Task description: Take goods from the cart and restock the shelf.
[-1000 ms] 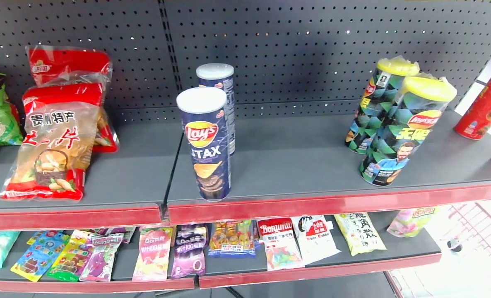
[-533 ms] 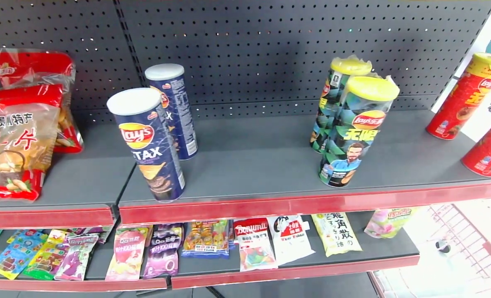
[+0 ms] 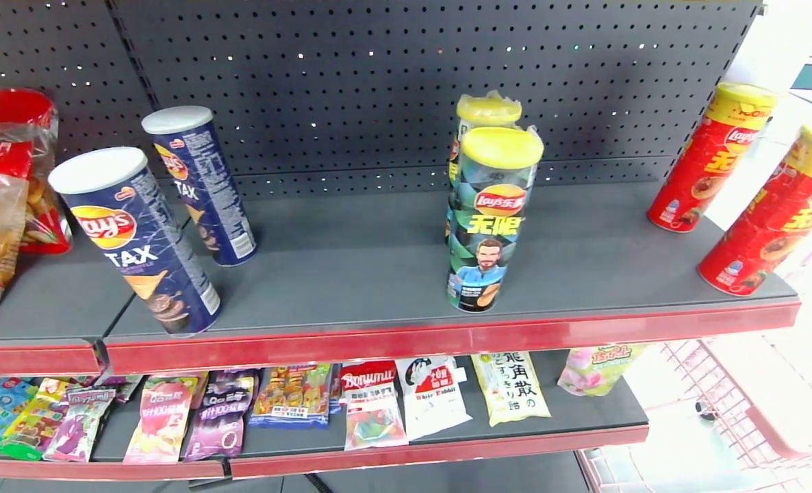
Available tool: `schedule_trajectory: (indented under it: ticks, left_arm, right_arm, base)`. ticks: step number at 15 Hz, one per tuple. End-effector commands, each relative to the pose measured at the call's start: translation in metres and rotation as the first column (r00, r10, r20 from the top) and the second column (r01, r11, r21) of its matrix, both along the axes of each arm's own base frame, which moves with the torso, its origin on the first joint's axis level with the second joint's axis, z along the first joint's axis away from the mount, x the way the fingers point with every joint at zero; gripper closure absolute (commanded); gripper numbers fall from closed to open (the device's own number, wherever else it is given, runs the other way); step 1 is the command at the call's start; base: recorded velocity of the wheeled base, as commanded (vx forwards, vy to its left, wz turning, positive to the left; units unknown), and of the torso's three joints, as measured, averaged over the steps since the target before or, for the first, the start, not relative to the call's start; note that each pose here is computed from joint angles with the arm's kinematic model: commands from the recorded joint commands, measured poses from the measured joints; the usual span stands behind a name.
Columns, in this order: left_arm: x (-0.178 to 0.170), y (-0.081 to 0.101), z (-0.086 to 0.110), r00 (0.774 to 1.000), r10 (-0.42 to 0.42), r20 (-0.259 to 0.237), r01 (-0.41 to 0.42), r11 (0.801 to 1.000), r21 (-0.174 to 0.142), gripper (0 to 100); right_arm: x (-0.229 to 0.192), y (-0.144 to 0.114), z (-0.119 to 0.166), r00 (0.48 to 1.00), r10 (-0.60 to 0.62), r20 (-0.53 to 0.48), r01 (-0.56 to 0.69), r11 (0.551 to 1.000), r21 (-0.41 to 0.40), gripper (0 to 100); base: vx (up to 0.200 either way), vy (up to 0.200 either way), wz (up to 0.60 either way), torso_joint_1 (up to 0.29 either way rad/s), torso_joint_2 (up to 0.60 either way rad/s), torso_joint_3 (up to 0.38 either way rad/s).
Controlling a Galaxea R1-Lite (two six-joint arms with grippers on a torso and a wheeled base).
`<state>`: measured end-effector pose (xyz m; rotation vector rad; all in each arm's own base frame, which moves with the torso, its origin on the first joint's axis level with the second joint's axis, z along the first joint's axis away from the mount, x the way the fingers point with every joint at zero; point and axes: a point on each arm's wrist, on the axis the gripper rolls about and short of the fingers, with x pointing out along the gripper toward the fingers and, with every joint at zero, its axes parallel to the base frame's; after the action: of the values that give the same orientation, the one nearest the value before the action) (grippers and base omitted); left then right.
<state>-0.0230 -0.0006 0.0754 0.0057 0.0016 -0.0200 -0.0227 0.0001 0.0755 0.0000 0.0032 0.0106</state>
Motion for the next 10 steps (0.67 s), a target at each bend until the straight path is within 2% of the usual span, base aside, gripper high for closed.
schedule_trajectory:
  ticks: [1,2,10]
  left_arm:
    - [0.0001,0.0,0.0,1.0,0.0,-0.001,0.0,1.0,0.0,0]
    - [0.0001,0.0,0.0,1.0,0.0,-0.001,0.0,1.0,-0.001,0]
    - [0.0001,0.0,0.0,1.0,0.0,-0.001,0.0,1.0,-0.003,0]
  right_arm:
    - [-0.0001,0.0,0.0003,1.0,0.0,0.002,0.0,1.0,0.0,0]
    - [-0.0001,0.0,0.0003,1.0,0.0,0.002,0.0,1.0,0.0,0]
    - [-0.0001,0.0,0.0003,1.0,0.0,0.002,0.0,1.0,0.0,0]
  base:
    - [0.0,-0.2,0.0,0.002,0.0,0.002]
    - [0.0,-0.2,0.0,0.002,0.0,0.002]
    - [0.0,0.0,0.0,0.0,0.0,0.0]
